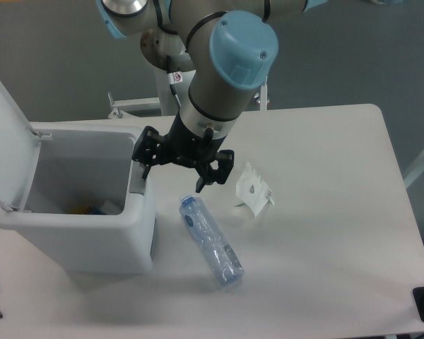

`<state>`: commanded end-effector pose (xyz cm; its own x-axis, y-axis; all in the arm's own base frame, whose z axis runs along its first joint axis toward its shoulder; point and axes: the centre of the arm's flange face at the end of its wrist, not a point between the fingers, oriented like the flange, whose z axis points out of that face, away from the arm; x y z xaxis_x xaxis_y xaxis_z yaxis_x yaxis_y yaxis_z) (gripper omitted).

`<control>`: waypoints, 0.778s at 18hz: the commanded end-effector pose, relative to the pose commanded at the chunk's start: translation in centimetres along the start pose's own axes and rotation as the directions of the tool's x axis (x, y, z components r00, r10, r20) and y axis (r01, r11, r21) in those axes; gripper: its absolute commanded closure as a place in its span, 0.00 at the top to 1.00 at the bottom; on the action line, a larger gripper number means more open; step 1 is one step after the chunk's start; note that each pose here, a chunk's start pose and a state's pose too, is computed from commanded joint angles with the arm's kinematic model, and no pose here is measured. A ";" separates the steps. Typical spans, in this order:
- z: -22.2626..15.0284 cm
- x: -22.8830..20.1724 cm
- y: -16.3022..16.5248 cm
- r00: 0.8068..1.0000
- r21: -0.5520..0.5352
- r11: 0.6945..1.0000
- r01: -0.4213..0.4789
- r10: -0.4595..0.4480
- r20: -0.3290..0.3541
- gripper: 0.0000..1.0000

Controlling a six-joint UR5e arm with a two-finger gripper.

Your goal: Open the trash can

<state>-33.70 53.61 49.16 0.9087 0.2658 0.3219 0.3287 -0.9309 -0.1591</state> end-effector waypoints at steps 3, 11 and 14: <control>-0.6 -2.4 0.3 1.000 0.013 0.999 0.030 -0.030 0.003 1.00; -2.1 -5.7 0.6 1.000 0.065 0.998 -0.004 0.002 0.026 1.00; -1.6 -9.6 1.2 0.996 0.058 0.997 -0.054 0.049 0.072 1.00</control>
<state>-42.44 49.59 47.39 0.9401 0.2369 0.2452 0.2938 -0.9277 -0.2302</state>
